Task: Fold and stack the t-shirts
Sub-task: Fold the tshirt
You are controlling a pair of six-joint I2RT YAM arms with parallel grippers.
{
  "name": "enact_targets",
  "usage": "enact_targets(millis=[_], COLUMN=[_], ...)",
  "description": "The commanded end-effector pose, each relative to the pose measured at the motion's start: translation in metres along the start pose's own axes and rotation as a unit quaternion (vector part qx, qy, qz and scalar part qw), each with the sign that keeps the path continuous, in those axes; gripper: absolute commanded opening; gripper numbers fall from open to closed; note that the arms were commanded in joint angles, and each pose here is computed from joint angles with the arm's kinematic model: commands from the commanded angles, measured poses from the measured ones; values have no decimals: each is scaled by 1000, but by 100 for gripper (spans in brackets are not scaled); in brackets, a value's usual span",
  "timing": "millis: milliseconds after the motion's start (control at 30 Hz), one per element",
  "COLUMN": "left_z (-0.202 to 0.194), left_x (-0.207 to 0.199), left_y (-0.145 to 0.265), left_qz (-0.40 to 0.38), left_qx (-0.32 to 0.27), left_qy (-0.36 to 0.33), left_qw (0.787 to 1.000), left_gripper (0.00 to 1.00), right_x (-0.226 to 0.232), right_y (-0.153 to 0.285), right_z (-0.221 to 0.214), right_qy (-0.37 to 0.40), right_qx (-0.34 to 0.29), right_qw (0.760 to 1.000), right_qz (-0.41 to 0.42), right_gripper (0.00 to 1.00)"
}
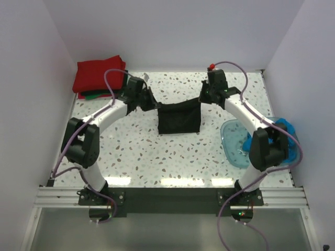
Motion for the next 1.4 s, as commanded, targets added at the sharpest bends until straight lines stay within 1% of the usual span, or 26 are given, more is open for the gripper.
enact_targets(millis=[0,33,133,267,367,433,467,500,533,567,600,633,700,733,800,833,900,1000,1033,1133,1167,1233,1267,1300,1333,1367], left_z=[30,35,38,38,43,51,49,51,57,57,58,60,60,52,49,36,29,10,6,2,-2,-1,-5,-5,-7,-18], left_x=[-6,-9,-4,8,15,14,18,18,15,16,15,15,12,17,15,23,21,21,22,21,27,31,37,37,36,37], left_y=[-8,-9,-24,-43,-52,-55,-60,-62,-62,-64,-62,-60,-52,-51,-38,-38,-30,-33,-38,-47,-53,-59,-65,-68,-72,-80], left_qz=[-20,-28,-16,9,30,41,50,54,53,57,60,65,66,69,57,60,39,19,25,36,47,63,75,75,75,85], left_qx=[-34,-37,-29,-17,-26,-41,-32,-34,-41,-39,-41,-45,-53,-45,-52,-34,-35,-9,2,17,27,25,35,37,40,64], left_qy=[-18,-19,-14,-5,6,10,12,12,11,12,11,10,4,3,-9,-8,-21,-40,-43,-44,-42,-46,-44,-46,-49,-57], left_qw=[999,999,999,1000,999,998,998,998,998,998,997,997,996,997,997,998,998,999,999,998,998,997,996,995,995,993], left_gripper=[0,0,0,0,0,0,0,9,44,70,100,100,100,100,100,100,100,100,100,100,100,100,100,96,92,89], right_x=[6,3,5,1,-5,-6,-6,-8,-6,-6,-10,-7,-8,-8,-5,-4,-1,7,5,11,11,10,9,10,7,6], right_y=[-10,-20,-31,-57,-82,-87,-91,-97,-98,-98,-100,-96,-84,-79,-65,-51,-39,-26,-28,-29,-29,-26,-24,-14,-12,-8], right_z=[26,25,33,33,27,31,31,30,36,38,35,44,47,47,47,44,35,12,-3,-18,-21,-28,-30,-27,-32,-34], right_qy=[13,11,7,10,10,10,11,11,13,15,16,18,20,22,20,20,13,3,-2,-17,-21,-34,-36,-35,-35,-34], right_qx=[-27,-17,-21,-12,9,10,11,17,15,17,38,31,40,41,29,16,20,30,47,67,73,75,72,59,62,60], right_qw=[999,1000,1000,1000,1000,1000,1000,1000,1000,1000,999,999,999,999,999,1000,998,991,990,983,982,981,981,981,981,982], right_qz=[22,17,21,14,2,9,10,8,11,10,-4,-8,-27,-22,0,14,56,127,133,169,175,178,179,182,178,177], right_gripper=[0,0,0,0,0,0,4,11,31,41,52,98,99,99,99,99,99,99,99,99,99,99,99,99,99,99])
Point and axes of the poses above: each gripper's point midway between its finger pads, its own y axis back along the fingers, its own x axis along the line the jaws close on, z = x × y, the point moved 10 cm from there along y, back along the fingers, and after that the axes turned 2 degrees about y, right-handed, at the moved point
